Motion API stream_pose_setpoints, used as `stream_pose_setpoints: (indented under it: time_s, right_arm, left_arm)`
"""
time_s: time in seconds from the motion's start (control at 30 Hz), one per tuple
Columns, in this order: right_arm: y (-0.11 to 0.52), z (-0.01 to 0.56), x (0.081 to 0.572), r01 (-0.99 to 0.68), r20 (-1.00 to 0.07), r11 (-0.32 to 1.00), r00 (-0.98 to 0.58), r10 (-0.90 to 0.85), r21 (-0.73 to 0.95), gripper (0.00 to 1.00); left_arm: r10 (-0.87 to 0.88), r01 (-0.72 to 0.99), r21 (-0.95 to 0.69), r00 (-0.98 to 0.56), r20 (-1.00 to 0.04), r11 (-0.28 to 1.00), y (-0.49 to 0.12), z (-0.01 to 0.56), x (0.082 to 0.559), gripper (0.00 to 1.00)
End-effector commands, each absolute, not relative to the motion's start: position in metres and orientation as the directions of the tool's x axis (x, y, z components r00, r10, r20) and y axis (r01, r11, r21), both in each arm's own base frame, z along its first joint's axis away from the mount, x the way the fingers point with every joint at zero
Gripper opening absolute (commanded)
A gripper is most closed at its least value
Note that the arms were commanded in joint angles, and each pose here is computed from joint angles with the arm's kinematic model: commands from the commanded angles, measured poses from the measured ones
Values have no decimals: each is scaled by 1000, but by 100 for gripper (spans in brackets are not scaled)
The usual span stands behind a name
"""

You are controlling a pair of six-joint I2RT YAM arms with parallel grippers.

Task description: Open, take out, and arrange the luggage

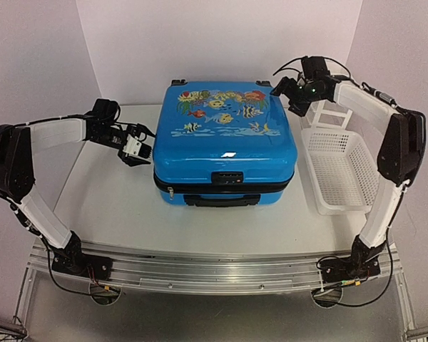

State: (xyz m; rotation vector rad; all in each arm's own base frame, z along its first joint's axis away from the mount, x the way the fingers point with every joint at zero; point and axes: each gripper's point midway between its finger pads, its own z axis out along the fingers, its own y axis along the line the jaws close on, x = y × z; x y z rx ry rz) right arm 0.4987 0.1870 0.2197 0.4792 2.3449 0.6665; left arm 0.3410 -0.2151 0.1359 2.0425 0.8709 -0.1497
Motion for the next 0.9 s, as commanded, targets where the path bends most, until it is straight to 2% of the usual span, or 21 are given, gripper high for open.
stream_pose_setpoints:
  time_s: [0.0,0.13,0.27,0.7,0.87]
  right_arm:
    - [219,226,527,68,-404,693,-770,494,718,82]
    - [249,209,536,19,-337,635,-835,435,772,75]
    - [299,204,528,-107,-351,599,-885,306,794,74]
    - [450,183,453,-286,-316,452,-949,-10,845,71]
    - [483,190,432,-312,-315,405,-947,-60,860,69]
  left_arm:
    - [494,592,742,770,-405,-314,-240,153,336,83]
    - [493,610,739,755,-432,-286,-250,156,329,83]
    - [472,620,731,754,-456,-284,-265,156,311,83]
    - [422,688,674,713,-559,-270,-297,164,239,83]
    - [422,705,657,699,-577,-269,-303,157,220,83]
